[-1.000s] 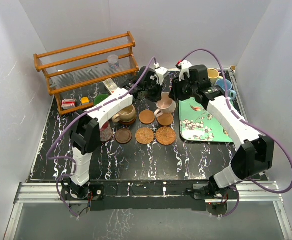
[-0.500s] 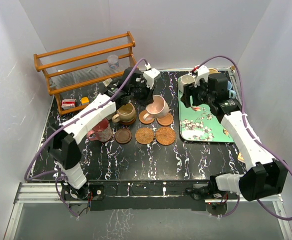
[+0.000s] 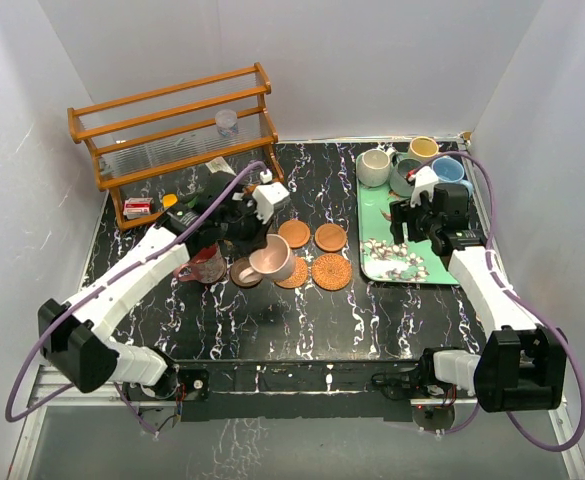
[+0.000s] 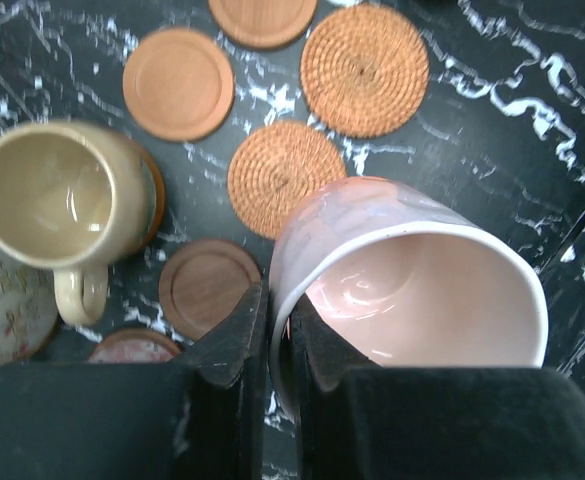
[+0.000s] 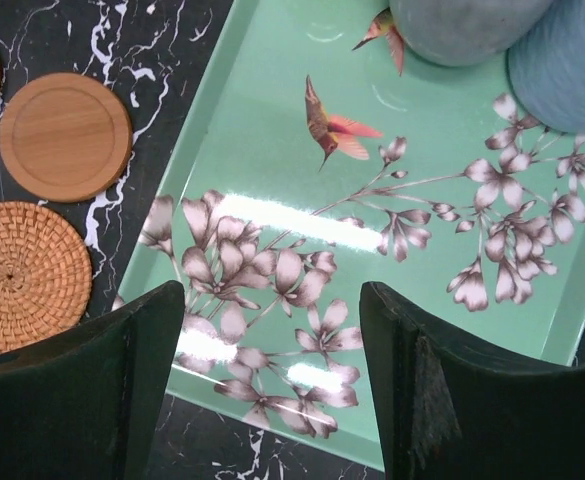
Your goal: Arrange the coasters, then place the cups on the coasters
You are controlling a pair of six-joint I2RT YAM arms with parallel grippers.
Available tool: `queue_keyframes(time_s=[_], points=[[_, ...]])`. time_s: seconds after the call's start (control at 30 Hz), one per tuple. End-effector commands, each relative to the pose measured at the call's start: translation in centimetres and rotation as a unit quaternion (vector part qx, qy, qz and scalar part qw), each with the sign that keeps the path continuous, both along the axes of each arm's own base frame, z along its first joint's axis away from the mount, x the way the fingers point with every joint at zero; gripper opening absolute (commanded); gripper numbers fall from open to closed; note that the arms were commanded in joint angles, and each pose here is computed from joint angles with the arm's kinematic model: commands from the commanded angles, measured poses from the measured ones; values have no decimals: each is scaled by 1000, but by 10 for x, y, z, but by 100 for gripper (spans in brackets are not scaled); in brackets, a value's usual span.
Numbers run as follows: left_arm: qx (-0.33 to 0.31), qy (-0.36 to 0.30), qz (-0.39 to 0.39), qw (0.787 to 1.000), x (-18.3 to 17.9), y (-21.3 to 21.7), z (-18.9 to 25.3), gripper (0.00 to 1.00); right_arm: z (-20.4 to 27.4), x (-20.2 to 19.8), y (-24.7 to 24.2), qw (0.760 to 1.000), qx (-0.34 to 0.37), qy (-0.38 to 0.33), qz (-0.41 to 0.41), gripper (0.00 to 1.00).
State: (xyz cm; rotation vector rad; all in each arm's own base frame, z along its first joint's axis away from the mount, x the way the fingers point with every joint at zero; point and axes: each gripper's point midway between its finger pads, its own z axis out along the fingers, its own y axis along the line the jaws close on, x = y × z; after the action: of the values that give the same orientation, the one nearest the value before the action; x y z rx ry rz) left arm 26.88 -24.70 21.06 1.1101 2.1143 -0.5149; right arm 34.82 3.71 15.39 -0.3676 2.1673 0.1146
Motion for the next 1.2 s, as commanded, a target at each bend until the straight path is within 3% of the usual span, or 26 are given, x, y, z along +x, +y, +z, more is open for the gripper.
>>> queue_keyframes(time_s=[0.0, 0.33, 0.57, 1.17], points=[[-23, -17, 22, 999, -7, 24, 11, 0, 47, 14, -7, 996, 1, -95, -3, 71], [-31, 17, 102, 994, -5, 57, -32, 0, 40, 12, -37, 996, 11, -78, -43, 80], [19, 13, 149, 989, 15, 72, -56, 0, 32, 12, -37, 997, 25, -63, -38, 82], [64, 35, 121, 990, 49, 76, -84, 0, 24, 10, -32, 998, 32, -46, -23, 87]])
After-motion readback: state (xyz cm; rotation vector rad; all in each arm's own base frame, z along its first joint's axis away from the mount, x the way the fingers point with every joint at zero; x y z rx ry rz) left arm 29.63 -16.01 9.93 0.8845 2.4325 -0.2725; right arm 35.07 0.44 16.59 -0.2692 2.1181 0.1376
